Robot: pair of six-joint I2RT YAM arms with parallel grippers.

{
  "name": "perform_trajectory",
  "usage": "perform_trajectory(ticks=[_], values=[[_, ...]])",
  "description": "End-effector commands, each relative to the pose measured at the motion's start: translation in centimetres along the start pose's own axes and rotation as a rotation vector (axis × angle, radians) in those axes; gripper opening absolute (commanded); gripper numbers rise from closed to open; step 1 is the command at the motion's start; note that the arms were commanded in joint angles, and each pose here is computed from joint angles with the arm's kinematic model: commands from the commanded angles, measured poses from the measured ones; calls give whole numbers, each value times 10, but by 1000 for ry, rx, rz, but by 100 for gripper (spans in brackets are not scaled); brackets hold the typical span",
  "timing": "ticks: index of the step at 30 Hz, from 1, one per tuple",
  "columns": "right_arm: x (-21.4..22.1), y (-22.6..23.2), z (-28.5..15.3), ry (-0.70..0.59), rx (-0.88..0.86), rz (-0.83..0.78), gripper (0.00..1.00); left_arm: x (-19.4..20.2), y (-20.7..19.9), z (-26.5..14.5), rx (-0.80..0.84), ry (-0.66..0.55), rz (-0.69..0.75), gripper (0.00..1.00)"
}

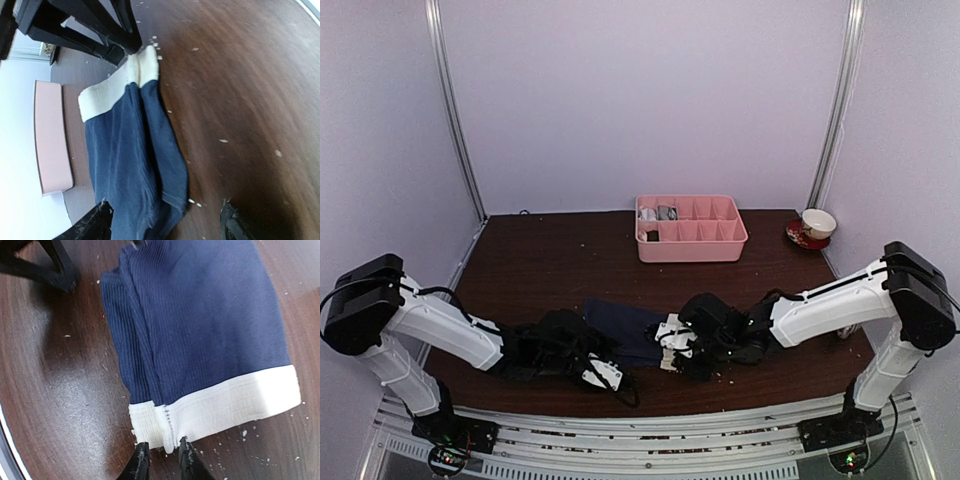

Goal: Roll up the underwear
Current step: Adjust the underwear at the center of the board, then pick up the underwear from the center of the board.

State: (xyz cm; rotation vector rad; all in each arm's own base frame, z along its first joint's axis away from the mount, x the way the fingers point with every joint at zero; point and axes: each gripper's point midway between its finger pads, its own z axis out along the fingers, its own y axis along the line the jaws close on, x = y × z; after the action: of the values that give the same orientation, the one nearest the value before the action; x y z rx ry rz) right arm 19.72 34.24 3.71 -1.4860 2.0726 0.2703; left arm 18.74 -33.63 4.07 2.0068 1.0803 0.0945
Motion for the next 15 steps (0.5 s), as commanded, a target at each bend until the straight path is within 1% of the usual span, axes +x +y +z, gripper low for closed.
perform_trajectory(ticks=[1,3,7,11,15], values=[[-7,-7,-18,-40,50,-7,24,7,3,16,-24,38,-44,75],[-8,-9,-22,-54,62,-6,27,9,-2,20,-12,48,-39,70],[-10,-10,-28,-74,81,-20,32,13,-8,24,12,63,-29,51],[-12,-8,-34,-98,113,-59,37,16,-14,26,35,80,-17,43],[-14,-6,-42,-137,155,-119,40,19,-14,27,40,96,-22,27]])
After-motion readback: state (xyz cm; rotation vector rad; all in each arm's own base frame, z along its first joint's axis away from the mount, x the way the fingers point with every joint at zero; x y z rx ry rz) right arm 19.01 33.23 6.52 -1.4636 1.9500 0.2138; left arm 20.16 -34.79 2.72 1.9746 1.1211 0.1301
